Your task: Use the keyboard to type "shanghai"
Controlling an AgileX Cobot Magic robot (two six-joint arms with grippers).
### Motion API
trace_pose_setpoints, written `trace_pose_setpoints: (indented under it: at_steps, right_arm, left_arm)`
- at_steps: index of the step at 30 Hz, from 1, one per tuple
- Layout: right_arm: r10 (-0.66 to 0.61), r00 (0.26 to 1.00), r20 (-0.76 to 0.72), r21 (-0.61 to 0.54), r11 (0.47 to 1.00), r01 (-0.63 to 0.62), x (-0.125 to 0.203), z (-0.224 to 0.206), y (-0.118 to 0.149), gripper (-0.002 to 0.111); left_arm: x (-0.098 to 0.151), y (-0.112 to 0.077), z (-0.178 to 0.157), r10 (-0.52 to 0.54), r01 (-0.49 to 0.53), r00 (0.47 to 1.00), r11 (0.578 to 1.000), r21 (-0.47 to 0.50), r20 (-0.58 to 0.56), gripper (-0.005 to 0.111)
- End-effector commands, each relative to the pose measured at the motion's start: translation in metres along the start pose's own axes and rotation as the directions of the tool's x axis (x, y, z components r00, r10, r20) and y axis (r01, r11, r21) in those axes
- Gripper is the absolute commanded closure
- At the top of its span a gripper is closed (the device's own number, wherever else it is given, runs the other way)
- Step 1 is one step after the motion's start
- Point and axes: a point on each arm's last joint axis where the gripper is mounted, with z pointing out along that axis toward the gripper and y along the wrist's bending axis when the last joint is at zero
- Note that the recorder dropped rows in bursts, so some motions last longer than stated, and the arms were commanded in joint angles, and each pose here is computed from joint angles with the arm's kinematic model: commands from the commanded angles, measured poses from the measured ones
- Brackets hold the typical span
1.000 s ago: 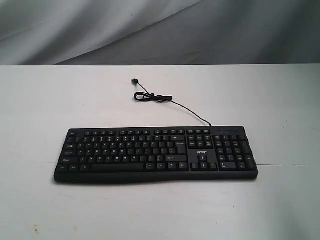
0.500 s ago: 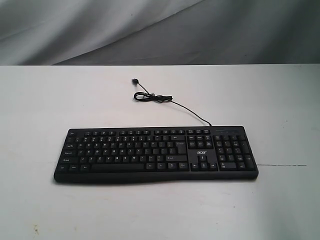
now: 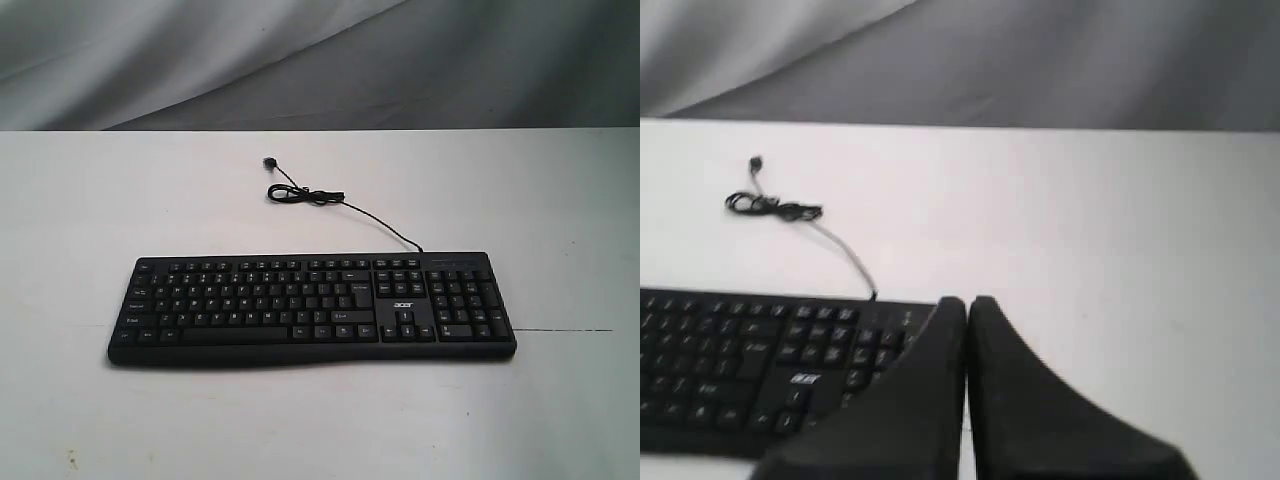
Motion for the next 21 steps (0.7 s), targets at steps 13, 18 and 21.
trace_pose_setpoints:
  at_steps: [13,18,21]
  right_arm:
    - [-0.357,0.912,-0.201,-0.459,0.857,0.235,-0.048,0.113,0.144,0.108]
    - [-0.436,0.887,-0.149,-0.531,0.792,0.301,-0.059,0.138,0.191,0.108]
    - [-0.453,0.877,-0.161,-0.566,0.770,0.294,-0.053,0.154,0.216,0.108]
  left_arm:
    - [0.000,-0.001,0.000,-0.005,0.005,1.000,1.000,0.008,0.011,0.107]
    - [0.000,-0.001,0.000,-0.005,0.005,1.000,1.000,0.008,0.011,0.107]
    - [0.000,-0.001,0.000,-0.005,0.005,1.000,1.000,0.008,0.011,0.107]
